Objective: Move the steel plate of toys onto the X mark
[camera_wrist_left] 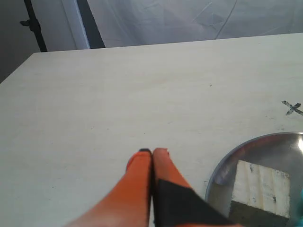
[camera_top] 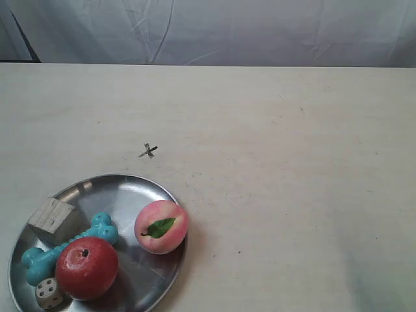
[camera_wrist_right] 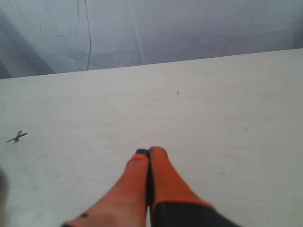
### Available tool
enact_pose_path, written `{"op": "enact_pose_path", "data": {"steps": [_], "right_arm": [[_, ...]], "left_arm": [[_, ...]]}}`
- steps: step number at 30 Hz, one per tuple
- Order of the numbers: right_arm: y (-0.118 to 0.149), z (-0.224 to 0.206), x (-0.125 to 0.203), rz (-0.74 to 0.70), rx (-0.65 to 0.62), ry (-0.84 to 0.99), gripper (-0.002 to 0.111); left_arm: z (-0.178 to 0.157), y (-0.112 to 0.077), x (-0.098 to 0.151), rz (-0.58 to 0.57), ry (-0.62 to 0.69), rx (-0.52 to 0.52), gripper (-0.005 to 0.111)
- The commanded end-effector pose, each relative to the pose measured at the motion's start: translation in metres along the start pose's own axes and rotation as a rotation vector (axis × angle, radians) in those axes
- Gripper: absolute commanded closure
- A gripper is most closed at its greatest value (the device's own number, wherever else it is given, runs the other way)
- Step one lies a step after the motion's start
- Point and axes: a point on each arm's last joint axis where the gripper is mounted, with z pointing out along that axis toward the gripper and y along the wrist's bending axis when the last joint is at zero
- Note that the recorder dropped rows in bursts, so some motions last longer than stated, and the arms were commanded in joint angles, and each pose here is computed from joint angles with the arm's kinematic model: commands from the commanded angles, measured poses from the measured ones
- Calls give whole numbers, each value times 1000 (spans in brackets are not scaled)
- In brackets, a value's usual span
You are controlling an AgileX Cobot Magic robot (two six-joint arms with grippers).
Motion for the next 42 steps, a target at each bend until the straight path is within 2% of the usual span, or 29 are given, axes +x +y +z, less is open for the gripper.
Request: {"op": "enact_pose_path", "data": {"steps": [1, 6, 9, 11, 14, 17, 18, 22, 27, 30, 42], "right_arm": [[0, 0, 1, -2, 1, -6, 109], [0, 0, 1, -1, 2, -11, 109], [-2, 0, -3, -52, 20, -54, 109], [-1, -1, -8, -14, 11, -105, 109], [1, -2, -18, 215, -38, -215, 109], [0, -4, -26, 557, -88, -305, 109], [-1, -5, -28, 631, -93, -327, 109], [-5, -7, -32, 727, -84, -388, 109], [-3, -6, -30, 865, -127, -340, 109], [-1, -5, -29, 902, -144, -319, 109], [-3, -6, -30, 896, -133, -338, 109]], "left_arm": [[0, 0, 0, -7, -6, 4, 107], [0, 0, 0, -7, -6, 4, 107], [0, 0, 0, -7, -6, 4, 107], [0, 0, 0, -7, -6, 4, 107], [0, 0, 0, -7, -6, 4, 107], [0, 0, 0, -7, -6, 4, 107], [0, 0, 0, -7, -6, 4, 107], [0, 0, 0, -7, -6, 4, 107], [0, 0, 0, -7, -6, 4, 107], [0, 0, 0, -7, -6, 4, 107], [0, 0, 0, 8, -9, -1, 107]]}}
